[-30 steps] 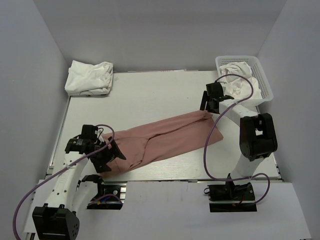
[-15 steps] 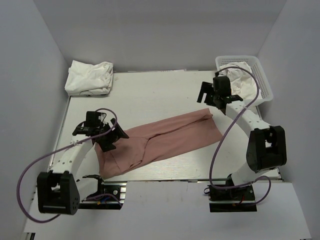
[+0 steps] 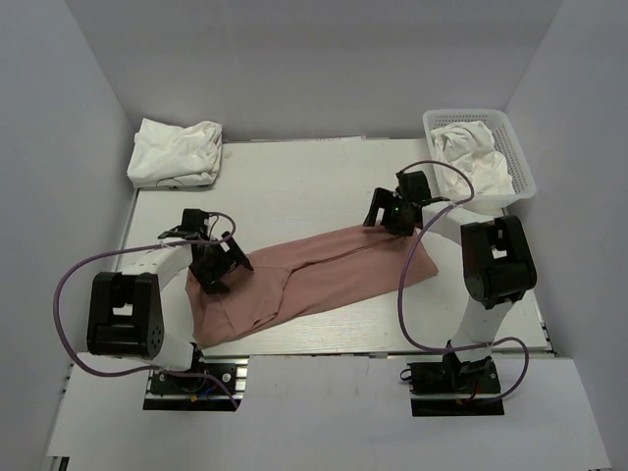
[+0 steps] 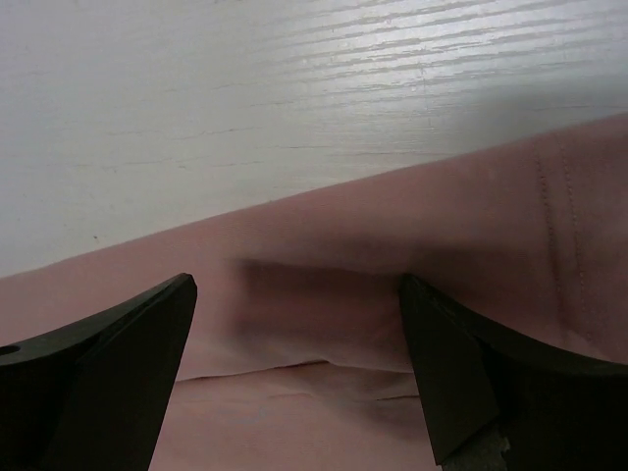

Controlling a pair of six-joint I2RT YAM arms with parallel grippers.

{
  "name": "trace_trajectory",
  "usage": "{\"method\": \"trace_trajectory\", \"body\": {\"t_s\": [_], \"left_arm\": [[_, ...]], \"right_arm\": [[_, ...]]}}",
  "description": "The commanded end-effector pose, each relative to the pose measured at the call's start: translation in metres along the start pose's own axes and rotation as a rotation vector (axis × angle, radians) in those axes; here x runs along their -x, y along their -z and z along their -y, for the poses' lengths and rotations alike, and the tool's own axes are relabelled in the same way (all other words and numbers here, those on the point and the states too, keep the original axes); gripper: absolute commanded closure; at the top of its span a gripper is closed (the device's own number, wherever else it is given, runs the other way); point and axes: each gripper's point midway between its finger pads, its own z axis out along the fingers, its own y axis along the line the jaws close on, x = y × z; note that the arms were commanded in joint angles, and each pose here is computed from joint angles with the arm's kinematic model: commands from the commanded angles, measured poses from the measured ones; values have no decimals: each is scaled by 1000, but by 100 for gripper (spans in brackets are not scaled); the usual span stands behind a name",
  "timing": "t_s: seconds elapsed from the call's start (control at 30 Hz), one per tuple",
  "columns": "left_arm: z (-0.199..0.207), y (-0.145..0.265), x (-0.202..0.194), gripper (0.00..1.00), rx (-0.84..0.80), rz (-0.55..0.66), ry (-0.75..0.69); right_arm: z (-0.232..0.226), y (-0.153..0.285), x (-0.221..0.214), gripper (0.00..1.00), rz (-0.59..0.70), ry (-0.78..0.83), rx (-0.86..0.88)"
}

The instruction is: Fold and stack the t-shirts

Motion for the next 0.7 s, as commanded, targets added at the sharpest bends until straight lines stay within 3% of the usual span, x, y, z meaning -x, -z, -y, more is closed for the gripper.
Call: {"method": "trace_trajectory", "body": {"t_s": [0.0,0.13,0.23,0.27,0.33,0.37,0.4,0.43,0.47,0.53,0.57,0.6,0.67], "left_arm": [[-18,-13,19,0,100,61,-1],[-10,-28,51,0,138,105,35],[10,-54,86,0,150,125,7],[36,-55,114,0,103,161,-3],[50,-96,123,0,77,81,-26],[93,-95,154,0,-21,111,-55],[106,-105,160,0,-31,93,-78],[121,-114,169,0,-42,97,-107],[147,-131,197,0,-56,144,-142],[179,-154,197,0,-62,134,-209],[224,-141,222,0,-155,208,-254],[226,-184,211,0,-166,164,-263],[260,-193,220,0,-302,199,-275]], "right_arm": [[21,3,-17,10,-45,-82,-70],[31,6,-42,10,-72,-123,-99],[38,19,-59,10,-54,-156,-119],[44,23,-74,10,-74,-167,-142],[40,39,-79,10,-35,-166,-134],[33,47,-90,10,-30,-155,-98],[18,56,-95,10,-20,-131,-40],[25,58,-126,10,-72,-145,-48],[13,65,-132,10,-70,-122,-8],[3,77,-166,10,-145,-106,24],[-7,82,-189,10,-208,-58,43],[-10,86,-202,10,-244,-40,61],[-20,99,-242,10,-347,43,151]]}}
